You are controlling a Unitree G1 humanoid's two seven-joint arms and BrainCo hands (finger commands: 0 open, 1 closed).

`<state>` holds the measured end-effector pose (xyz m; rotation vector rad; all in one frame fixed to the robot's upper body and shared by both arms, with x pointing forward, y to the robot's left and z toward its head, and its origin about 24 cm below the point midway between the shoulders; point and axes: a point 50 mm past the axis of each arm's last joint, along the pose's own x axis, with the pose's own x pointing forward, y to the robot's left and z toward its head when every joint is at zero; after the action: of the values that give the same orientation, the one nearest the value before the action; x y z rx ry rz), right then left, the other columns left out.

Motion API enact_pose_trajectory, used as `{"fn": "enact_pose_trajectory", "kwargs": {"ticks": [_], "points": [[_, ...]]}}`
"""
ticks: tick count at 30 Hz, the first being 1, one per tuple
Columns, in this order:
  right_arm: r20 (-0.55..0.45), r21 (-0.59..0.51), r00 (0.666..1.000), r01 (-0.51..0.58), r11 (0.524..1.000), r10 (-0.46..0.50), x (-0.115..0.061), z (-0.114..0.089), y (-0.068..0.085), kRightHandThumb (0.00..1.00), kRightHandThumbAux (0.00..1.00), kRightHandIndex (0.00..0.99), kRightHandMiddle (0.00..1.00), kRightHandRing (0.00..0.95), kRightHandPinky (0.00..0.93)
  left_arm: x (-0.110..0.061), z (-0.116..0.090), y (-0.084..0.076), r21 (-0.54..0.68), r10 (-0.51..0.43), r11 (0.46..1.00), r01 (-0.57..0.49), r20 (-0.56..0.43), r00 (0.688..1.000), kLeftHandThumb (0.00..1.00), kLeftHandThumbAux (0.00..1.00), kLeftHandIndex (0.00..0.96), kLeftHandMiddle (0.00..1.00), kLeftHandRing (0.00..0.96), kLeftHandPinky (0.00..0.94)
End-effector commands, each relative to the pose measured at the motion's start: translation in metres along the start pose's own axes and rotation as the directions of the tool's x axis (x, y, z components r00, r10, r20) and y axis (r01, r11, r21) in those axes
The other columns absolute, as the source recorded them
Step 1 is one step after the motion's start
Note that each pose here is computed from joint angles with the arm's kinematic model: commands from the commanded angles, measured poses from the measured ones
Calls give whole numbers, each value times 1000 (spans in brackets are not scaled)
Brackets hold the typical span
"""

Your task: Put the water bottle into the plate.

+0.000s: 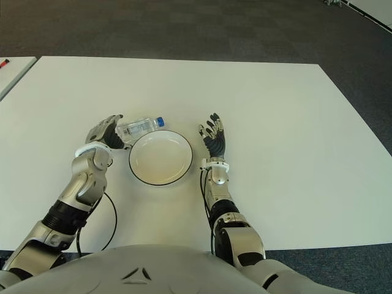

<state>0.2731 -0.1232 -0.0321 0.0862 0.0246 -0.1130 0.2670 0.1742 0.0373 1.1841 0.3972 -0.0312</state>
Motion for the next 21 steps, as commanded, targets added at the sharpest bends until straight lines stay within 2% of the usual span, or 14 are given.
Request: {"fn": "enact_pose_trajectory", "kwargs": {"ticks": [1,21], "points": [[-145,21,989,26,999,-23,-24,-29,2,29,695,71,121,134,175,1,-1,-3,14,-3,1000,3,-11,1000,0,888,0,7,23,103],[-150,17,988,26,1000,-23,-24,-29,3,24,692,70,118,131,173,2,-1,-4,16,-1,1000,1,-6,1000,0,890,0,2,20,102]]}}
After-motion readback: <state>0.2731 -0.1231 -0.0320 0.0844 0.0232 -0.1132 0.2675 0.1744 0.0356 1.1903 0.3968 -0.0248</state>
